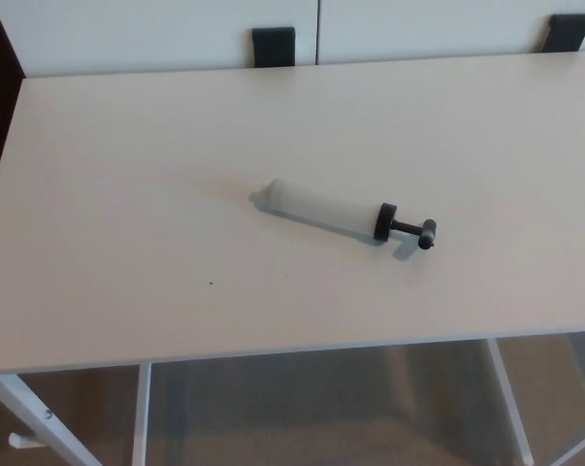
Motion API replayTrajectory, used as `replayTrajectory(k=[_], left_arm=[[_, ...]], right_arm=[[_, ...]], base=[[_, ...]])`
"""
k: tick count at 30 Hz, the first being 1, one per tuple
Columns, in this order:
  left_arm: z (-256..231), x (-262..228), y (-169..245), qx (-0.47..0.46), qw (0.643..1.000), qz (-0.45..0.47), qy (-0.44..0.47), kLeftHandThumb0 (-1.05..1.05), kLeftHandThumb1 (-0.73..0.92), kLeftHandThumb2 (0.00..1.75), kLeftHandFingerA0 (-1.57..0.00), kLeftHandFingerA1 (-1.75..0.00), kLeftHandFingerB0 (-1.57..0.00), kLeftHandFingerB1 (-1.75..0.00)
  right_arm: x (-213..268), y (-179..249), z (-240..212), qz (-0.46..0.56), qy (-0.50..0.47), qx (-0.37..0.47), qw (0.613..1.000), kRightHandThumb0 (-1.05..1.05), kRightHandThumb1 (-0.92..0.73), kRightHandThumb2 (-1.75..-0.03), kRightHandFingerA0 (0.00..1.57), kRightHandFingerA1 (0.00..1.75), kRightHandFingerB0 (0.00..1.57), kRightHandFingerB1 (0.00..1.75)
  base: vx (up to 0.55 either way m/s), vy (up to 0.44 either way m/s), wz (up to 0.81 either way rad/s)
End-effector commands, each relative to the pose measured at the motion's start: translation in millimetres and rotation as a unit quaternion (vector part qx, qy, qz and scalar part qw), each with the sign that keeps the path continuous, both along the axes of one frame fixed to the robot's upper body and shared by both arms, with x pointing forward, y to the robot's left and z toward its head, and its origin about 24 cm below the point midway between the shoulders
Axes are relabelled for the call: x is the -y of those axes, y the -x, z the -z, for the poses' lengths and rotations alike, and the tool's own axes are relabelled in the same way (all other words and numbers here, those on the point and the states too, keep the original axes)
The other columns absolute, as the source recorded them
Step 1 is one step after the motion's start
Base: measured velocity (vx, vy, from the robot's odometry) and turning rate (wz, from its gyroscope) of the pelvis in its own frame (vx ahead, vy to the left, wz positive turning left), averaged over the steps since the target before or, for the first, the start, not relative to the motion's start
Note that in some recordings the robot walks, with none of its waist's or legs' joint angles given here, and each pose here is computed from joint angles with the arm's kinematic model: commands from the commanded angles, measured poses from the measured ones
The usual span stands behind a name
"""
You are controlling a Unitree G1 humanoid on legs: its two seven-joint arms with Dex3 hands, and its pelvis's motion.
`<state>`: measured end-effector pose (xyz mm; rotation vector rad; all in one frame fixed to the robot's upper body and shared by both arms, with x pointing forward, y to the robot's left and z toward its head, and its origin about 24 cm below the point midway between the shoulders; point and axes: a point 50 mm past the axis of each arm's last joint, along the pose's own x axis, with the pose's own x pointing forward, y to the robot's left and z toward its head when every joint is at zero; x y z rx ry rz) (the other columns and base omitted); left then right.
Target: The robot walks towards a desk on which an air pump is kept in the middle. It lifts it up and holds it with its left hand and uses its right hand to compress it by pushing its handle inwards.
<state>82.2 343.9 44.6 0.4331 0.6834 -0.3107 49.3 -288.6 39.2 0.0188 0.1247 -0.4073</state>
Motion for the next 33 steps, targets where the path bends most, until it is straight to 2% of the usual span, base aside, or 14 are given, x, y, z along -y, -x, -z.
replayTrajectory(k=[1, 12, 13, 14, 15, 16, 18, 22, 25, 28, 33], left_arm=[[-137.0, -8.5, 77.5, 0.167, 0.897, 0.182, 0.366, -0.67, 0.81, 0.64, -0.65, -0.66, -0.62, -0.60], [-139.2, -8.4, 82.8, 0.171, 0.896, 0.174, 0.371, -0.67, 0.81, 0.64, -0.65, -0.66, -0.62, -0.60], [-70.8, -52.6, 88.6, 0.159, 0.918, -0.047, 0.360, -0.29, 0.55, 1.06, -0.08, -0.51, -0.07, -0.49], [-10.4, -67.5, 89.7, 0.104, 0.903, -0.195, 0.368, -0.29, 0.55, 1.06, -0.08, -0.51, -0.07, -0.49], [30.5, -67.4, 88.0, 0.046, 0.883, -0.277, 0.376, -0.29, 0.55, 1.06, -0.08, -0.51, -0.07, -0.49], [52.6, -62.3, 82.2, 0.020, 0.878, -0.310, 0.365, -0.61, 0.90, 0.67, -0.25, -0.34, -0.22, -0.28], [56.0, -60.0, 76.0, 0.035, 0.885, -0.308, 0.347, -0.61, 0.90, 0.67, -0.25, -0.34, -0.22, -0.28], [69.5, -51.9, 70.8, 0.042, 0.872, -0.338, 0.352, -0.61, 0.81, 0.65, -0.19, -0.34, -0.22, -0.29], [75.7, -47.7, 68.4, 0.043, 0.867, -0.346, 0.356, -0.61, 0.83, 0.65, -0.19, -0.34, -0.17, -0.27], [77.3, -45.6, 66.5, 0.040, 0.871, -0.342, 0.352, -0.61, 0.85, 0.66, -0.18, -0.33, -0.20, -0.28], [78.7, -47.6, 66.3, 0.046, 0.870, -0.340, 0.355, -0.61, 0.84, 0.65, -0.19, -0.34, -0.22, -0.29]], right_arm=[[50.7, 55.3, 4.7, 0.060, -0.200, 0.048, 0.977, -0.86, -0.89, -0.68, 0.29, 0.33, 0.21, 0.28], [51.8, 58.6, 2.5, 0.055, -0.202, 0.051, 0.977, -0.86, -0.89, -0.68, 0.29, 0.33, 0.21, 0.28], [58.0, 67.1, 25.2, 0.090, -0.254, 0.032, 0.962, -0.87, -0.86, -0.68, 0.37, 0.35, 0.26, 0.29], [60.9, 73.4, 41.7, 0.115, -0.294, 0.020, 0.949, -0.87, -0.86, -0.68, 0.37, 0.35, 0.26, 0.29], [61.9, 77.5, 52.3, 0.132, -0.321, 0.013, 0.938, -0.87, -0.86, -0.68, 0.37, 0.35, 0.26, 0.29], [62.9, 80.5, 59.6, 0.142, -0.340, 0.013, 0.930, -0.87, -0.87, -0.67, 0.35, 0.36, 0.24, 0.28], [64.8, 82.2, 62.8, 0.144, -0.349, 0.017, 0.926, -0.87, -0.87, -0.67, 0.35, 0.36, 0.24, 0.28], [64.2, 85.4, 62.9, 0.140, -0.350, 0.012, 0.926, -0.89, -0.89, -0.68, 0.28, 0.33, 0.18, 0.27], [65.3, 86.5, 63.9, 0.132, -0.354, 0.015, 0.926, -0.90, -0.88, -0.68, 0.28, 0.34, 0.21, 0.28], [68.3, 87.6, 65.9, 0.129, -0.363, 0.021, 0.923, -0.92, -0.88, -0.67, 0.31, 0.35, 0.26, 0.28], [73.8, 88.4, 66.8, 0.127, -0.367, 0.037, 0.921, -0.90, -0.92, -0.69, 0.28, 0.37, 0.23, 0.29]], base=[[0.00, 0.000, 0.00], [0.00, 0.000, 0.00], [0.00, 0.000, 0.00], [0.00, 0.000, 0.00], [0.00, 0.000, 0.00], [0.00, 0.000, 0.00], [0.00, 0.000, 0.00], [0.00, 0.000, 0.00], [0.00, 0.000, 0.00], [0.00, 0.000, 0.00], [0.00, 0.000, 0.00]])
